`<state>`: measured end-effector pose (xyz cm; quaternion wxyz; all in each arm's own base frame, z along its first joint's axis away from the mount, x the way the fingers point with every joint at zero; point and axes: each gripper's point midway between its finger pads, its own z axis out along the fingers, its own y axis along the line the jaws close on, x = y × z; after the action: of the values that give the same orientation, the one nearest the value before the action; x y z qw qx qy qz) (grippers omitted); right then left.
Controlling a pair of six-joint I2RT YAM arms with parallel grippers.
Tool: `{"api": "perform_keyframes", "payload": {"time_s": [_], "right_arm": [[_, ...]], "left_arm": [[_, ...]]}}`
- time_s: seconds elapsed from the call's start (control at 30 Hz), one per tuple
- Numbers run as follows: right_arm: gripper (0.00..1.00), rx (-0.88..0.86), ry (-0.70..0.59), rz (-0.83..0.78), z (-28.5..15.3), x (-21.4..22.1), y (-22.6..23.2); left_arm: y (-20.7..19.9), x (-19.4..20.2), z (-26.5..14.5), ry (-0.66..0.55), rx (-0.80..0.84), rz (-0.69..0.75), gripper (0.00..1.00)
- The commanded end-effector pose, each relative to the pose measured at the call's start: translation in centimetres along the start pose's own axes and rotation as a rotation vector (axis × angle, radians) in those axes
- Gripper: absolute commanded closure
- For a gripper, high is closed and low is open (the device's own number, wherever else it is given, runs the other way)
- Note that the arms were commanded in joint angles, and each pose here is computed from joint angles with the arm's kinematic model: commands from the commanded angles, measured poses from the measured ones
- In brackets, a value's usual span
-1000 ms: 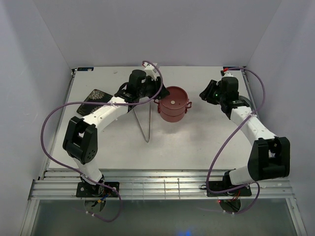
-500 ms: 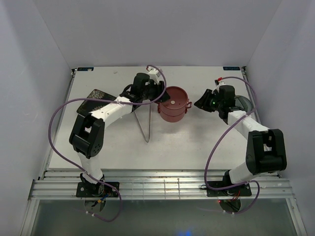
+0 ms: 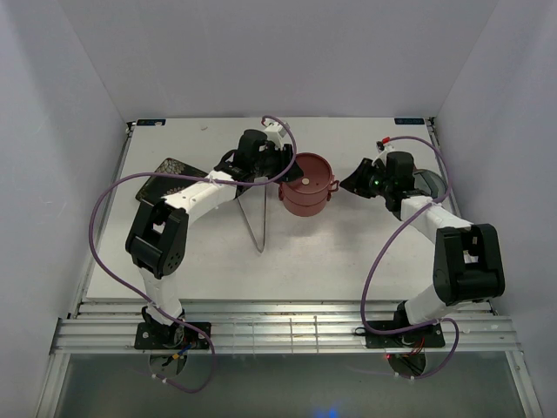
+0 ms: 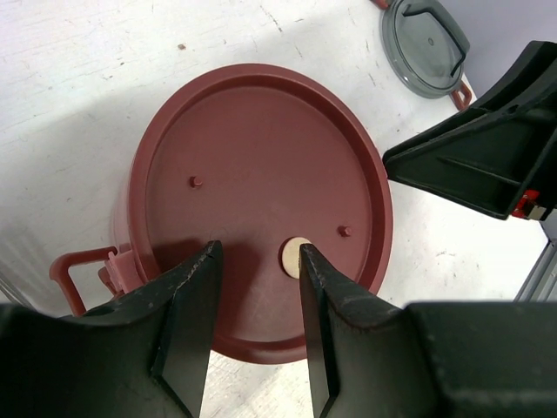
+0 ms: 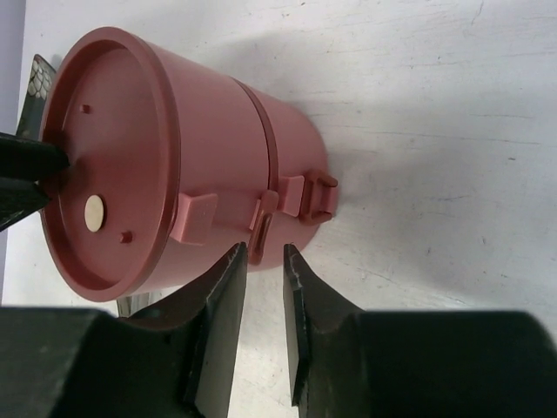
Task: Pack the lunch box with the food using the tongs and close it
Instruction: Close the fastener on the packing box.
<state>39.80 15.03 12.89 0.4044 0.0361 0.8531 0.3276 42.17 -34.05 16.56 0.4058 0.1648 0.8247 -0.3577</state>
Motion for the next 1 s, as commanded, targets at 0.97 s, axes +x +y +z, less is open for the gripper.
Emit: {"api": "perform_keyframes", "payload": {"time_s": [0.97], "right_arm": [[0.63, -0.011, -0.043, -0.046, 0.4, -3.3, 1.2]], "left_arm": [[-1.6, -4.7, -3.4, -0.123, -0.053, 0.07, 0.49]]}}
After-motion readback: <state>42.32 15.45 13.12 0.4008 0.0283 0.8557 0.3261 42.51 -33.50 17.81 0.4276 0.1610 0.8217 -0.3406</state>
